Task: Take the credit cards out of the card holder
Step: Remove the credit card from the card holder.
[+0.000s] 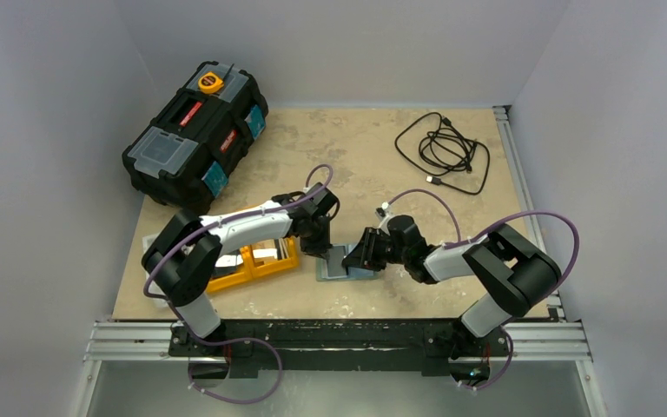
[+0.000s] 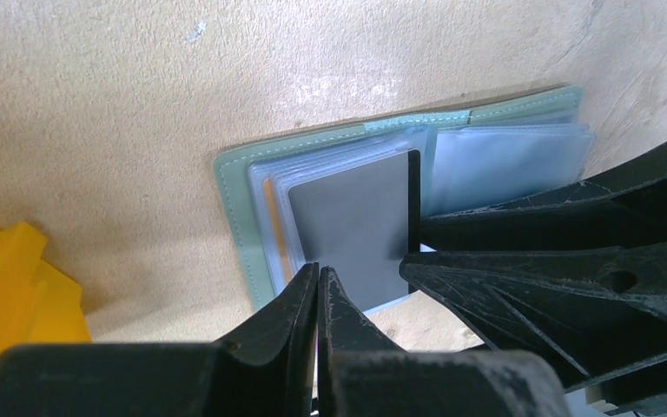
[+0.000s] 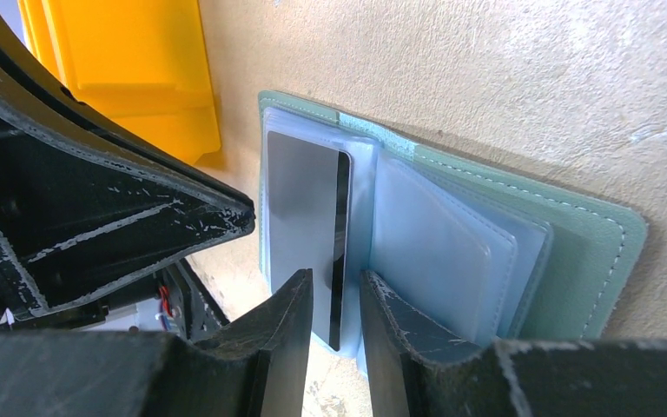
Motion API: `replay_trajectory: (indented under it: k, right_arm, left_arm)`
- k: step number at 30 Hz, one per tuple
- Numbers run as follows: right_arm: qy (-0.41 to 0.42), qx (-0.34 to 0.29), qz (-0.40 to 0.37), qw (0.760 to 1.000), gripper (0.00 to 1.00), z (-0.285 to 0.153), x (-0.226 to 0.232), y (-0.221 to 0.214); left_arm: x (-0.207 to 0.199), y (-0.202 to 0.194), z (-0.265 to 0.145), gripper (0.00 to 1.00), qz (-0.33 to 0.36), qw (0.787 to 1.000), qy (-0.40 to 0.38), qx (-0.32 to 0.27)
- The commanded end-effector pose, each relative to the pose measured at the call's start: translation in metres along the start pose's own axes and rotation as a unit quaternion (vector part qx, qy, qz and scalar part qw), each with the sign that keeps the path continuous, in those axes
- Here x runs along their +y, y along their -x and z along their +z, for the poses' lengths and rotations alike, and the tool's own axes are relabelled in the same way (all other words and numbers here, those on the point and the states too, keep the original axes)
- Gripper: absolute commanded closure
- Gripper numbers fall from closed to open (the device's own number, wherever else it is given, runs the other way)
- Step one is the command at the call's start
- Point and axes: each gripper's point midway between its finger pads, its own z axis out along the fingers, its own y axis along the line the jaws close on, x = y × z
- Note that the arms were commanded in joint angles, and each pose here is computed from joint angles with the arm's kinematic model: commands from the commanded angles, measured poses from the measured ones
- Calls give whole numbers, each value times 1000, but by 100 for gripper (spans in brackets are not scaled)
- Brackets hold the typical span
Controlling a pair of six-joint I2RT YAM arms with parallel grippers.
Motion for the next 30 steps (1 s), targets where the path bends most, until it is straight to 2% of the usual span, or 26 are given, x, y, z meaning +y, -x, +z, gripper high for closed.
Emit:
replay_trajectory:
  k: [1, 10, 19, 30]
  right_arm:
    - [-71, 24, 12, 997, 72, -2, -40, -22]
    - [-71, 25, 13, 997, 72, -1, -41, -22]
    - [-63, 27, 11, 998, 71, 0, -39, -22]
    - [-41, 11, 20, 999, 68, -11, -39, -13]
  left_arm:
    - [-3, 4, 4, 98, 8, 1000, 4, -5]
    - [-4, 2, 11, 99, 8, 1000, 4, 3]
    - [-21, -1, 18, 99, 6, 1000, -24, 16]
    - [9, -6, 25, 100, -6, 999, 33, 20]
